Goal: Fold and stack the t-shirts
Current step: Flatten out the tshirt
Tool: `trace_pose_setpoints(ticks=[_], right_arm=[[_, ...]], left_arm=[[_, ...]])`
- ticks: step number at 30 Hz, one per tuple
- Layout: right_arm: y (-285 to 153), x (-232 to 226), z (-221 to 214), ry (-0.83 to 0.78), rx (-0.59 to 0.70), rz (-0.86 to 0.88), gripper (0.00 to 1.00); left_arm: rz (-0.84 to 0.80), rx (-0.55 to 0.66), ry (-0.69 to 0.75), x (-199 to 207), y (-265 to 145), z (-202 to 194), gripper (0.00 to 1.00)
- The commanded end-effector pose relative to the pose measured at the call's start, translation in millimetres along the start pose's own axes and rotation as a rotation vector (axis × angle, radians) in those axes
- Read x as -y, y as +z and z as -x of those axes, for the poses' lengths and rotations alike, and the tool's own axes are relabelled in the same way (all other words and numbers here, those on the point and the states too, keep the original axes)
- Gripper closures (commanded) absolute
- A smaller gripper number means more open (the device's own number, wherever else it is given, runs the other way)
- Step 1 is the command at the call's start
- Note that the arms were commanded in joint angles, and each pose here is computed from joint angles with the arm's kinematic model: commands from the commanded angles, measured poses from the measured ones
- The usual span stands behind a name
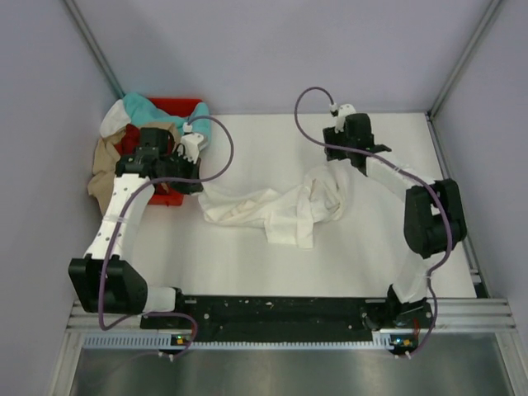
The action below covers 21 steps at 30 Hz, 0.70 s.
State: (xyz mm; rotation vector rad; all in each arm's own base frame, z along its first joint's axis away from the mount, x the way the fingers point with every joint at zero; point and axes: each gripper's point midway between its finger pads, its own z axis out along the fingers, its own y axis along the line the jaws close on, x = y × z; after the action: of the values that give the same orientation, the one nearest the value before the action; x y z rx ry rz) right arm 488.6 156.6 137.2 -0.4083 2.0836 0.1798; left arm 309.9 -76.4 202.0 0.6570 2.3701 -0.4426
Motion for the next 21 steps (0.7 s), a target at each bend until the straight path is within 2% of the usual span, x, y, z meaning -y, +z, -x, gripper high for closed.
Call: trace_pose_setpoints(ticks=[1,3,4,7,13,16,21], right_arm=[[-51,6,36,0.128,0.025,-0.108,0.39],[-78,-9,29,0.088,0.023,-0.154,0.24],[-92,-21,23,0.078,0.019,-0.162,0.21],[-121,-67,-16,0.103,-0.03,-0.099,0.21],[-143,-148,-101,0.17,-0.165,0.055,0.25],[-131,-160,-133,0.262,-0.209,0.049,0.21],[-105,-172,-155,0.326,-0.242,0.066,0.23]], left_arm=[[0.051,0.097,0.019,-4,-11,19,1.0],[0.046,0.106,0.023,-2,-13,19,1.0],[0.042,0.113,0.027,0,-15,20,1.0],[0.043,0.12,0.034,2,-18,19,1.0],[0.02,0.101,0.018,6,-14,11,1.0],[0.02,0.101,0.022,7,-13,8,1.0],[0.018,0.103,0.025,8,-12,5,1.0]])
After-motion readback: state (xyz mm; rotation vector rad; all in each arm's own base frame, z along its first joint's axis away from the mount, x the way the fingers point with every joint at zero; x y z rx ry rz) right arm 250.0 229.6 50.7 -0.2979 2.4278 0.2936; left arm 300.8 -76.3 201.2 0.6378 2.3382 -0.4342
